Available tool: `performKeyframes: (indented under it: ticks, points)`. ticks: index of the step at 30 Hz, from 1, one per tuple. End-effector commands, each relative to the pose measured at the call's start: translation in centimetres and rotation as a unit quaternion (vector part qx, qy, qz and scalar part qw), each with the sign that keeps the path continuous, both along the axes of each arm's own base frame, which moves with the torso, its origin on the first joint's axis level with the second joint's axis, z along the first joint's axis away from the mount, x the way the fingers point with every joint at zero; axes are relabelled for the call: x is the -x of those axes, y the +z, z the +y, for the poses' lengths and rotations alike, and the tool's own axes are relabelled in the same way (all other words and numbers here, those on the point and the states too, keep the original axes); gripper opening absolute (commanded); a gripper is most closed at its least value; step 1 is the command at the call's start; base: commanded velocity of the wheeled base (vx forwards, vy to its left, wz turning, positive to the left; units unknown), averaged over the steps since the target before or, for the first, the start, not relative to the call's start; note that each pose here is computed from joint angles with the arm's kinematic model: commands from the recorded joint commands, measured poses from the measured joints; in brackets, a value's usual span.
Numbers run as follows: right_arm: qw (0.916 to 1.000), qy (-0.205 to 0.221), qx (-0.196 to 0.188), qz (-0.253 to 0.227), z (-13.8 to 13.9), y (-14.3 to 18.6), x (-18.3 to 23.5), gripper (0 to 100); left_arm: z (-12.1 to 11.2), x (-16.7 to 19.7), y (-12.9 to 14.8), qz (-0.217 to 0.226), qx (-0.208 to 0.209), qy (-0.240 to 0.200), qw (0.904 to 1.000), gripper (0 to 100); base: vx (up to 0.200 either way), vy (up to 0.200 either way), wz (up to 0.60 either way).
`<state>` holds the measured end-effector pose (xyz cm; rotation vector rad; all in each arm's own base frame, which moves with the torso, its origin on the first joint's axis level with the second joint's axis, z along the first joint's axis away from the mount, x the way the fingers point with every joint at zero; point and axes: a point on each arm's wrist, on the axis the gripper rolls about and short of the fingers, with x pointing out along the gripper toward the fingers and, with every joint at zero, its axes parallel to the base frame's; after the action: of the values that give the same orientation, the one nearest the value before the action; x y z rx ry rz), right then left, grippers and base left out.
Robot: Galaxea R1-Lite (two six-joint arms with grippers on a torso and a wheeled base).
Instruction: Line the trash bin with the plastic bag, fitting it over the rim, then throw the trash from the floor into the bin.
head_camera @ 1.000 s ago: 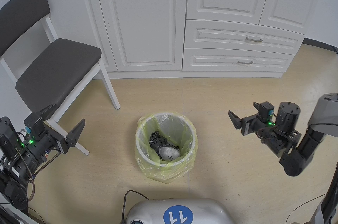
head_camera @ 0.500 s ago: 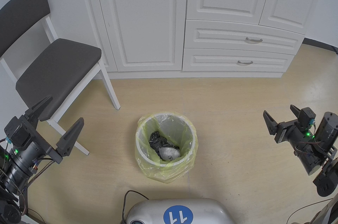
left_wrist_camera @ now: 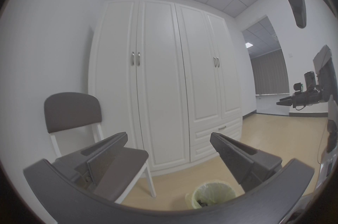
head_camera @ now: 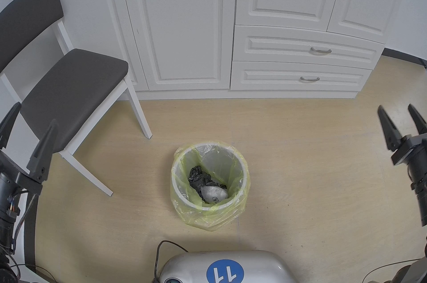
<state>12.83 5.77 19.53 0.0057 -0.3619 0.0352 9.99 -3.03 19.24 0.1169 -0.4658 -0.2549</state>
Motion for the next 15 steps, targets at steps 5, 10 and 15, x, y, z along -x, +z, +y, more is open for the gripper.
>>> performKeyframes:
  ticks: [5,10,15]
  points:
    - [0.986,-0.09,-0.056,-0.129,-3.8,4.5,3.7,100,1.0,2.3,1.0,-0.041,0.055,0.035,0.997,100,0.0,0.0,0.0]
    - [0.9776,-0.125,-0.06,-0.158,-4.9,6.0,5.2,100,1.5,3.0,4.0,-0.109,0.074,0.054,0.9898,100,0.0,0.0,0.0]
    - [0.9702,-0.138,-0.065,-0.188,-5.6,8.8,7.5,100,2.2,4.8,8.2,-0.142,0.073,0.081,0.9837,100,0.0,0.0,0.0]
